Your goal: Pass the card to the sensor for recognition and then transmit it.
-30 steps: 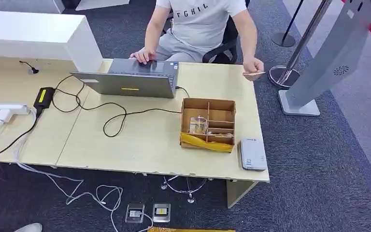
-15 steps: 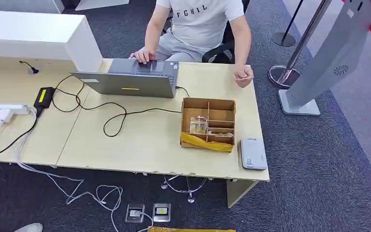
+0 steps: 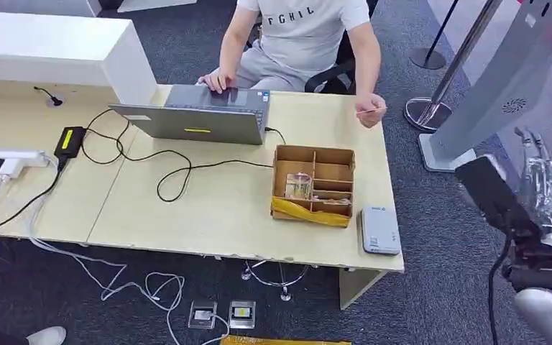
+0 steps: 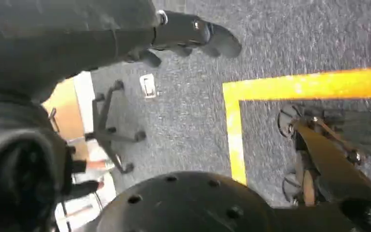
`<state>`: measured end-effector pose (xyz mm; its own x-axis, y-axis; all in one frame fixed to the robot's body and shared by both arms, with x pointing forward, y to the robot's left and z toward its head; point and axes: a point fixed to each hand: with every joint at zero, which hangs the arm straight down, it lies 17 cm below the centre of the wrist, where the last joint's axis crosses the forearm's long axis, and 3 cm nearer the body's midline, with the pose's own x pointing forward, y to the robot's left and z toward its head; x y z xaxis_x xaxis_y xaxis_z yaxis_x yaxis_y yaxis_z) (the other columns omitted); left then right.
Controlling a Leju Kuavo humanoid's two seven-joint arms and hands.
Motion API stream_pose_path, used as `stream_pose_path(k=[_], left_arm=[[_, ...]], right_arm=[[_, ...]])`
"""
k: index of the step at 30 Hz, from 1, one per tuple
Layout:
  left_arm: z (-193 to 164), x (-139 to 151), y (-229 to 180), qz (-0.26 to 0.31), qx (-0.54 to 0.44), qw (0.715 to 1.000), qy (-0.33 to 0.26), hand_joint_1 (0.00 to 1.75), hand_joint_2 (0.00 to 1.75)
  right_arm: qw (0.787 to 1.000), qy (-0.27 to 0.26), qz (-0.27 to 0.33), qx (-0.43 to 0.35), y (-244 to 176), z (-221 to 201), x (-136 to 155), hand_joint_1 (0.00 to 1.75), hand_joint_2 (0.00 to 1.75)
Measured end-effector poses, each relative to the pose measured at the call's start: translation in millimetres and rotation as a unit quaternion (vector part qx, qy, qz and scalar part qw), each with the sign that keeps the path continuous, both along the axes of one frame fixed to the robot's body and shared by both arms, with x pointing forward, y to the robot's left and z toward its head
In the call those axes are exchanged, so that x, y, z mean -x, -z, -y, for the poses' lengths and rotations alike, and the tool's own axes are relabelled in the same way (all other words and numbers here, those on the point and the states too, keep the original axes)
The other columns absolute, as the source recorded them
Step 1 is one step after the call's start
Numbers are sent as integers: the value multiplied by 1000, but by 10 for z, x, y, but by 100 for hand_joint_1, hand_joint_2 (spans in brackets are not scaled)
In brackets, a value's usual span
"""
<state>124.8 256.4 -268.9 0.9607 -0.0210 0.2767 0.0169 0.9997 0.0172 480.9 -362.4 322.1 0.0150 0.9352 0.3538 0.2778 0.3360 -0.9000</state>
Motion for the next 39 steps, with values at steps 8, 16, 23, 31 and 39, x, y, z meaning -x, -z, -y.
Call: stream_pose_path(k=[8,16,23,31,39], left_arm=[[-21,-20,-8,10,-1,1000,20,0,0],[-41,18,5,-1,-2,1000,11,0,0],[-139,86,34,-20,-19,1000,-3,0,0],[-196,138,50,-33,-29,999,-6,0,0],[-214,112,46,-24,-33,999,-5,0,0]], right_arm=[[990,-86,-23,109,247,-949,29,0,175],[985,-117,-33,122,461,-1296,62,0,175],[980,-147,-23,131,569,-1522,38,0,175],[980,-145,-7,134,577,-1658,-63,0,175],[980,-135,-3,144,604,-1752,-213,0,175]])
